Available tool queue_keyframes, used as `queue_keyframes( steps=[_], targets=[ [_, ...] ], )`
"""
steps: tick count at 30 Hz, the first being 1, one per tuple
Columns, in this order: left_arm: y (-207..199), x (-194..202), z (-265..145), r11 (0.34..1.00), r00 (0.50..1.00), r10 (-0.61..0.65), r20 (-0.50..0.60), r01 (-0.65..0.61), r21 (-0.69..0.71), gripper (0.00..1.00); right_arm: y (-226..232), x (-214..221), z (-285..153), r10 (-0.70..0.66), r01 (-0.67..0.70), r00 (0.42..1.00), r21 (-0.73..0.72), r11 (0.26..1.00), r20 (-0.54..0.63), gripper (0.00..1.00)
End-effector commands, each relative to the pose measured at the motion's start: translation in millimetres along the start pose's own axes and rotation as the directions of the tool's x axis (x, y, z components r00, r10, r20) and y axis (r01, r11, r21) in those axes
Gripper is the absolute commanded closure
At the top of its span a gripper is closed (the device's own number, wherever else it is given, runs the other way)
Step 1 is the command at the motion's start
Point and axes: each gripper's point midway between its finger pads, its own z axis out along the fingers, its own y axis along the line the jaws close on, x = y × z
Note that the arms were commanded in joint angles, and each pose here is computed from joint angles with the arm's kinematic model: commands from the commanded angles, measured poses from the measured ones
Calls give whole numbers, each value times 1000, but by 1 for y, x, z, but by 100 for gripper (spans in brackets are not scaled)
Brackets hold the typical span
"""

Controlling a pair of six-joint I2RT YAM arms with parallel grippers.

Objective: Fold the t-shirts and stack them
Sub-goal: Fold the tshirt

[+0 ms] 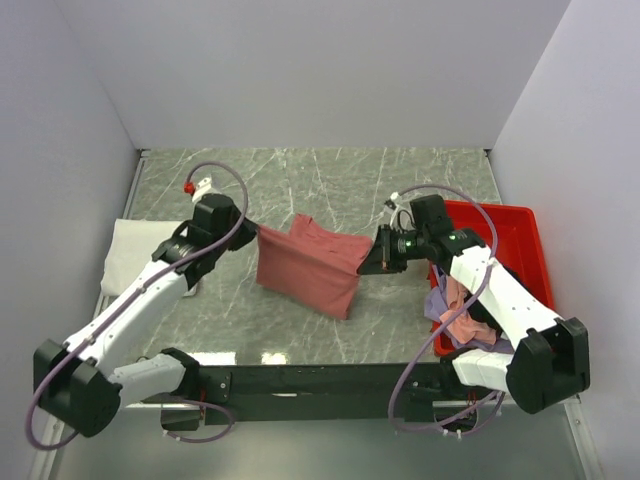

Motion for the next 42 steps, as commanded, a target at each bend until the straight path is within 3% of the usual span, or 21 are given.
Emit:
queue_keyframes(
  steps=[1,23,42],
  targets=[
    [-20,-41,12,1000,992,14,126,-17,25,99,-5,-32,-5,-29,23,996,62,998,90,100],
    [-33,-43,114,998,998,64,14,-64,-18,100,-58,-83,20,63,-75,993,118,990,104,100],
    [-19,-13,185,995,990,63,-126,-72,-67,99,-107,-125,49,161,-176,980,127,976,121,100]
  ],
)
